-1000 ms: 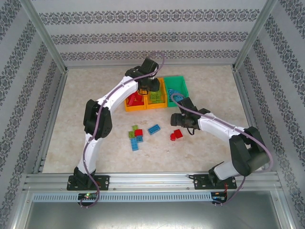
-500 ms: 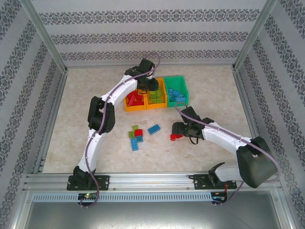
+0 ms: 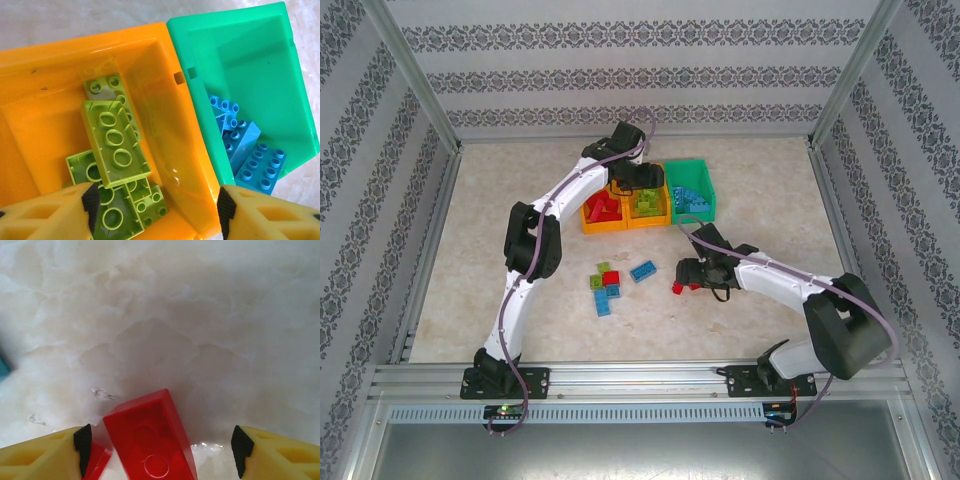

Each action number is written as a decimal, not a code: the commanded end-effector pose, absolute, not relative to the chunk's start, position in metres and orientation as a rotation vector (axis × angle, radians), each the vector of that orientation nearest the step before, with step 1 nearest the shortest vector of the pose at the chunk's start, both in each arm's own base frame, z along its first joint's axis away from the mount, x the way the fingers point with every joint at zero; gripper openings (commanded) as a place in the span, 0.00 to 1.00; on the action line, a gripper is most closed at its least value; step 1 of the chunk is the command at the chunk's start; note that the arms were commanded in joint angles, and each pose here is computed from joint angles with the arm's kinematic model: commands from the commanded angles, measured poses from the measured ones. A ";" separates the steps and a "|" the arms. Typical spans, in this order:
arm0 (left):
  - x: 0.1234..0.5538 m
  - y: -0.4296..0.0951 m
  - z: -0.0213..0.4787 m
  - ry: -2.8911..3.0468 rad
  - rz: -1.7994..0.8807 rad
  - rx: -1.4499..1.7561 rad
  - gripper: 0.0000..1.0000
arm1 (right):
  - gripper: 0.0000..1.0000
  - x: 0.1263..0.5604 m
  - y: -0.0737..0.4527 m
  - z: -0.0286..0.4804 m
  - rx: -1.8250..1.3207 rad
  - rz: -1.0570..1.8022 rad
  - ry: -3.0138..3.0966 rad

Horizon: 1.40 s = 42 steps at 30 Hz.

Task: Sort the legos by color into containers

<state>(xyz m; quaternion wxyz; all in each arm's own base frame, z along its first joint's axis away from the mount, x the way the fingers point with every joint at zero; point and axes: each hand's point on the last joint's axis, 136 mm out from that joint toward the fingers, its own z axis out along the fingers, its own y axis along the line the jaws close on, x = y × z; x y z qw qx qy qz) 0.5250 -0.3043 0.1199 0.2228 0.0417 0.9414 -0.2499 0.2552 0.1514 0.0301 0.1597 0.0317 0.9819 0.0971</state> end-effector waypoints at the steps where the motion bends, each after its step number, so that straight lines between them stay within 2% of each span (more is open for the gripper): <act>1: 0.519 -0.307 0.130 2.579 -0.724 0.129 0.69 | 0.74 0.251 0.155 0.027 0.074 0.258 2.833; 8: 0.504 -0.300 0.142 2.559 -0.727 0.131 0.73 | 0.74 0.251 0.163 0.027 0.046 0.244 2.835; 15: 0.490 -0.292 0.148 2.560 -0.707 0.152 0.75 | 0.69 0.250 0.154 0.016 0.046 0.159 2.862; 17: 0.487 -0.289 0.147 2.562 -0.698 0.148 0.75 | 0.65 0.250 0.151 0.015 0.045 0.132 2.869; 23: 0.477 -0.284 0.147 2.561 -0.696 0.140 0.76 | 0.40 0.257 0.148 0.028 0.042 0.110 2.812; 26: 0.471 -0.281 0.145 2.568 -0.695 0.139 0.76 | 0.32 0.261 0.150 0.039 0.030 0.134 2.774; 35: 0.456 -0.254 0.151 2.535 -0.588 0.094 0.80 | 0.31 0.293 0.173 0.094 0.020 0.310 2.607; 42: 0.445 -0.193 0.150 2.493 -0.414 -0.102 0.93 | 0.30 0.348 0.248 0.134 -0.062 0.649 2.510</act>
